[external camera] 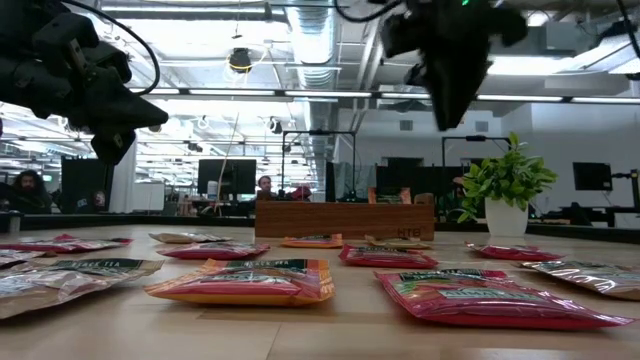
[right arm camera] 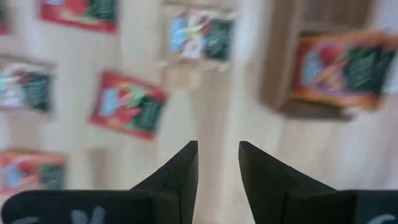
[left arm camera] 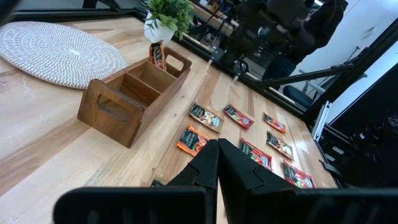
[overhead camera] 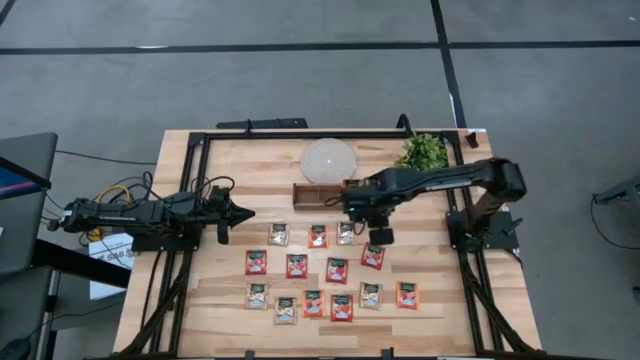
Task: Pick & Place Tea
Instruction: Put the bottom right orange tea bag into the right compartment of the wooden organizer
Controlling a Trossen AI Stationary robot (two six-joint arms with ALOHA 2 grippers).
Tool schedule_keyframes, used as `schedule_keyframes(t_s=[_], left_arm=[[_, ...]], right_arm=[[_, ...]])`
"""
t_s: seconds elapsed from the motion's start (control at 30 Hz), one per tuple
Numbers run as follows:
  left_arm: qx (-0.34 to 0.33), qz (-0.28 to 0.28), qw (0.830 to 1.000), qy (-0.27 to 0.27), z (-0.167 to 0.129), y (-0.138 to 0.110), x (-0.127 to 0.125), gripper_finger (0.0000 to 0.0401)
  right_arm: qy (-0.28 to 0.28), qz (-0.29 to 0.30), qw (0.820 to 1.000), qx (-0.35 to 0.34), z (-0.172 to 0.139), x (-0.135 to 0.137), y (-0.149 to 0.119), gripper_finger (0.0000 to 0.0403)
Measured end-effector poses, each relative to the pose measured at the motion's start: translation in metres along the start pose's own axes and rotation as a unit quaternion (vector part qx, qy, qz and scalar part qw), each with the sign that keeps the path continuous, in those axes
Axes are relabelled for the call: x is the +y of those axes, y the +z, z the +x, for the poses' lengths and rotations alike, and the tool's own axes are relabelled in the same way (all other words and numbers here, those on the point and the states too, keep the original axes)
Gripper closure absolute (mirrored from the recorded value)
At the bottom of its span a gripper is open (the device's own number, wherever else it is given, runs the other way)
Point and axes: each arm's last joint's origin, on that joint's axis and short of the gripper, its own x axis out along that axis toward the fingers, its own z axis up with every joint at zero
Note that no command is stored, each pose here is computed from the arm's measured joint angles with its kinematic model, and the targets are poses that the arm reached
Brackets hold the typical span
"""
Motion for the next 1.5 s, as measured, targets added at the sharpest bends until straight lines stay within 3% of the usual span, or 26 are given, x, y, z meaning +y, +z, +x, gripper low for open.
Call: schedule_keyframes(t_s=[0.43, 0.87, 1.2, 1.5], left_arm=[[0.0, 0.0, 1.0, 0.0, 0.0, 0.0, 0.0, 0.0401], [0.001, 0.0, 1.0, 0.0, 0.0, 0.0, 0.0, 0.0401], [0.001, 0.0, 1.0, 0.0, 0.0, 0.0, 0.0, 0.0401], [0.0, 0.0, 1.0, 0.0, 0.0, 0.0, 0.0, 0.0401]], right_arm=[[0.097, 0.066, 0.991, 0.058, 0.034, 0.058, -0.071, 0.0294], [0.107, 0.021, 0.994, 0.011, 0.051, 0.122, -0.069, 0.0294], [0.096, 0.036, 0.994, 0.037, 0.073, 0.143, -0.081, 0.0295], [0.081, 0.032, 0.995, 0.049, 0.096, 0.152, -0.073, 0.0295]])
